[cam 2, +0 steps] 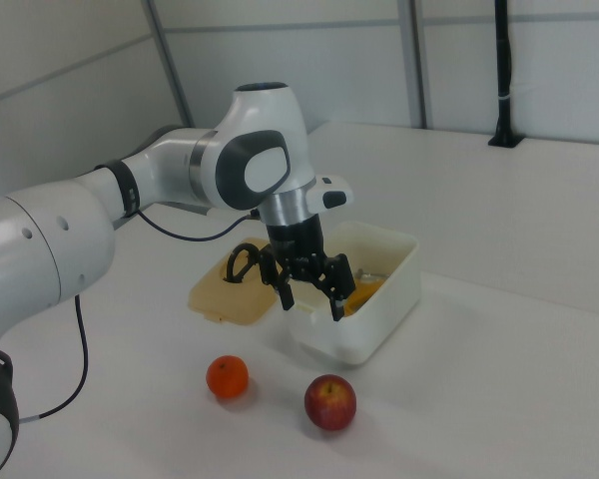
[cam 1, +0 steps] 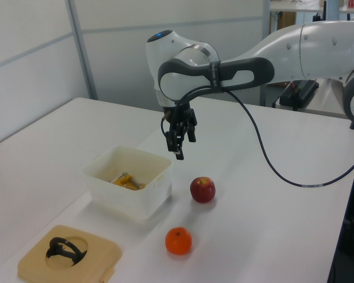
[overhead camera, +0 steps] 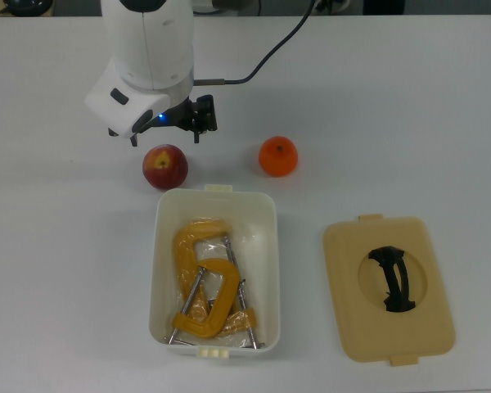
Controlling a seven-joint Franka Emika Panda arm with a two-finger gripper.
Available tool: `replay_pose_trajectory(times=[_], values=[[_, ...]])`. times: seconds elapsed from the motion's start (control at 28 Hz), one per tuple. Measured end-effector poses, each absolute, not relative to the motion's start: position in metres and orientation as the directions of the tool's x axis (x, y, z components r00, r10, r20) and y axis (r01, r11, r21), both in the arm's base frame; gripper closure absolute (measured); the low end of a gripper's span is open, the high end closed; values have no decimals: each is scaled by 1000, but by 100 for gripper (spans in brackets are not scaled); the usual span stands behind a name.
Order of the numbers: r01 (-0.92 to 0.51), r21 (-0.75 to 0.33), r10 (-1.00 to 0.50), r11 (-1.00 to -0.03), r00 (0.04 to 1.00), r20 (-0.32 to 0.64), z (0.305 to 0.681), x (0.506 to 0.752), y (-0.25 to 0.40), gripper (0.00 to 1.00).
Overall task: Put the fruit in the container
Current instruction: 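Move the open gripper over the red apple and lower onto it, then close the gripper around the red apple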
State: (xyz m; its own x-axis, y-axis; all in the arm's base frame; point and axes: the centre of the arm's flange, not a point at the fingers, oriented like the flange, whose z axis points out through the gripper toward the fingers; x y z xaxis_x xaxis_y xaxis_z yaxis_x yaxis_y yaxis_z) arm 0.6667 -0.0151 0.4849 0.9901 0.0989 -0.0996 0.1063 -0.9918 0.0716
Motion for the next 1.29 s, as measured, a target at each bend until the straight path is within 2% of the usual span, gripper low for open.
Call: replay_pose_trajectory(times=[0.21, 0.54, 0.89, 1.29], values=[[99, 79, 92, -992, 992, -92, 486, 663, -20, 0], [109, 98, 106, -989, 994, -41, 484, 638, -20, 0], [149, 96, 148, -984, 989, -21, 417, 626, -16, 0], [205, 149, 192, -967, 977, -97, 367, 620, -19, 0]])
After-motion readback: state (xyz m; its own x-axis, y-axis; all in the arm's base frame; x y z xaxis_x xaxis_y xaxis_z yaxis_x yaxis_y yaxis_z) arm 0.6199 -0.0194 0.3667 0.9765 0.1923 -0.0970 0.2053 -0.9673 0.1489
